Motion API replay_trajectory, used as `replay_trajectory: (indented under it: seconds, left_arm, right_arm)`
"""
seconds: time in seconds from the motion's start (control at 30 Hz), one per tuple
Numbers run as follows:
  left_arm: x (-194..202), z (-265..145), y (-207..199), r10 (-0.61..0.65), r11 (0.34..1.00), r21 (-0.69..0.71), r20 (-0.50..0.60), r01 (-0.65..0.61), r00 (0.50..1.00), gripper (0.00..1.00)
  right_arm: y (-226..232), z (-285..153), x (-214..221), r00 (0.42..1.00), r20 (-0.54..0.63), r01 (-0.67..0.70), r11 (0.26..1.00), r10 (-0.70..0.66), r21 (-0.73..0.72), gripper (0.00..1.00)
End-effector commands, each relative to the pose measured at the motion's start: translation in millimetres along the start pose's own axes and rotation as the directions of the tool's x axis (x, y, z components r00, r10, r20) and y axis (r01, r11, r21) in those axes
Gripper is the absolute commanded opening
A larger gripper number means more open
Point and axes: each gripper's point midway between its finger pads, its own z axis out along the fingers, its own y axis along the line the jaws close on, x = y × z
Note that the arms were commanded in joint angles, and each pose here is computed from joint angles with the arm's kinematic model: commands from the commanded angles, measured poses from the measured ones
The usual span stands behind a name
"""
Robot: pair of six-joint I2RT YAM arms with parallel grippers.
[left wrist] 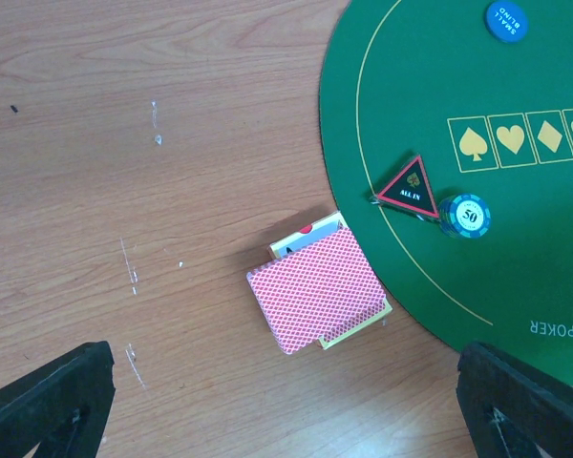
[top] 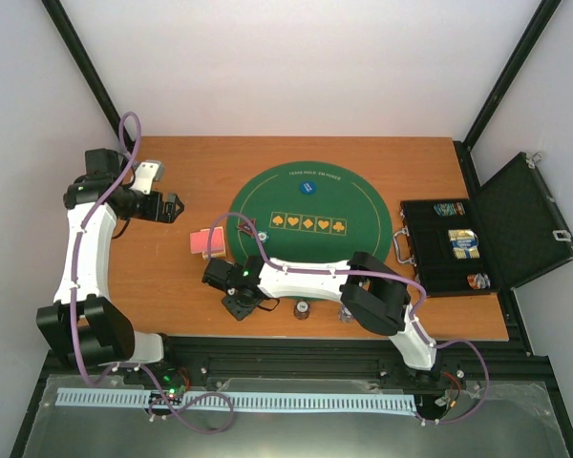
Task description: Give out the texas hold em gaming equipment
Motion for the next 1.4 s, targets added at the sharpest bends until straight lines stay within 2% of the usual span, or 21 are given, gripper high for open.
replay_trajectory:
  seconds: [0.0, 0.2, 0.57, 0.67, 1.07, 1.37]
  left_arm:
    - [-13, -15, 0, 0.018, 1.000, -0.013, 0.046, -0.018, 0.999, 1.00]
    - [-15, -14, -1, 0.016, 1.000, -0.008, 0.046, -0.015, 0.999, 1.00]
    - [-13, -14, 0, 0.022, 1.000, -0.014, 0.041, -0.022, 0.999, 1.00]
    - [-13, -13, 1, 0.023, 1.000, -0.017, 0.040, -0.023, 0.999, 1.00]
    - [-12, -13, 2, 0.023, 1.000, -0.020, 0.041, -0.022, 0.999, 1.00]
    - [-12, -14, 1, 0.026, 0.999, -0.022, 0.043, -0.025, 0.999, 1.00]
  right_arm:
    - [0, -24, -12, 0.999, 0.044, 0.004, 1.000, -0.005, 0.011, 0.39]
    - [4, -38, -19, 0.998, 0.061, 0.011, 1.000, -0.010, -0.018, 0.39]
    - [3, -16, -9, 1.000, 0.025, 0.004, 1.000, -0.004, -0.015, 0.40]
    - [2, -11, -8, 1.000, 0.018, 0.004, 1.000, -0.004, -0.012, 0.44]
    - [-7, 1, 2, 1.000, -0.003, -0.009, 1.000, 0.009, 0.004, 0.49]
    - [-5, -8, -2, 1.000, 0.016, -0.013, 1.000, 0.013, -0.012, 0.52]
